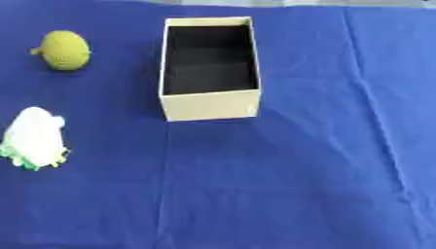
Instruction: Pick up objects on the table and place them in the box.
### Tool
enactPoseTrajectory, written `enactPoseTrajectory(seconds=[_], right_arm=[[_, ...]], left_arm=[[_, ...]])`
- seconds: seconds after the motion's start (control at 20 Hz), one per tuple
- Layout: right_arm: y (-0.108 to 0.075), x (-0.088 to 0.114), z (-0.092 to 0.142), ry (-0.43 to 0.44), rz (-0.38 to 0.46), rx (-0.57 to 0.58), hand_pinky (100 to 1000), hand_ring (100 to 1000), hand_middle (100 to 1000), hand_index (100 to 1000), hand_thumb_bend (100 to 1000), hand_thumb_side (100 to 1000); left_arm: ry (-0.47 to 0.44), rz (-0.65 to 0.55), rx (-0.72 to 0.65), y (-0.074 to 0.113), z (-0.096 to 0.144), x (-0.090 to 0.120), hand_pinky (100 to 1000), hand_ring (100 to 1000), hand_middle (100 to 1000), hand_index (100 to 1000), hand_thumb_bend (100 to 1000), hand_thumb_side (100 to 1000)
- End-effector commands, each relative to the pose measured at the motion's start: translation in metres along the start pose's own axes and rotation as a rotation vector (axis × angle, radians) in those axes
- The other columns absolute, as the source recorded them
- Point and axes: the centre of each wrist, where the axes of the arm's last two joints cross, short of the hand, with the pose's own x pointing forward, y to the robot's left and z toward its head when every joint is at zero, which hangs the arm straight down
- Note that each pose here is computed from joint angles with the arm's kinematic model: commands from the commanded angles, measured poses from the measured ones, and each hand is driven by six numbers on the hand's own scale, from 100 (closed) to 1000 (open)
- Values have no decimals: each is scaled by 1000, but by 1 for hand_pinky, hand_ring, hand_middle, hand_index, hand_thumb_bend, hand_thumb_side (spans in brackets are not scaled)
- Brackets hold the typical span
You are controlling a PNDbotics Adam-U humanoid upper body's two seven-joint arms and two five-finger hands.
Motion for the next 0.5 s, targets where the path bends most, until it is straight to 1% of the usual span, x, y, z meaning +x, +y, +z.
enactPoseTrajectory(seconds=[0.05, 0.3, 0.5], right_arm=[[-2, 5, -6, -19, 15, 16, 878, 790, 551, 780, 100, 545], [-6, 6, -5, -26, 31, 16, 877, 789, 551, 781, 100, 540], [-9, 7, -4, -32, 52, 18, 877, 790, 551, 781, 100, 539]], left_arm=[[-25, 5, -6, 0, -5, 5, 719, 732, 738, 860, 100, 577], [-28, -19, -6, 5, -8, 5, 722, 737, 743, 860, 100, 572], [9, -115, -79, 18, -4, 5, 743, 766, 768, 875, 100, 562]])
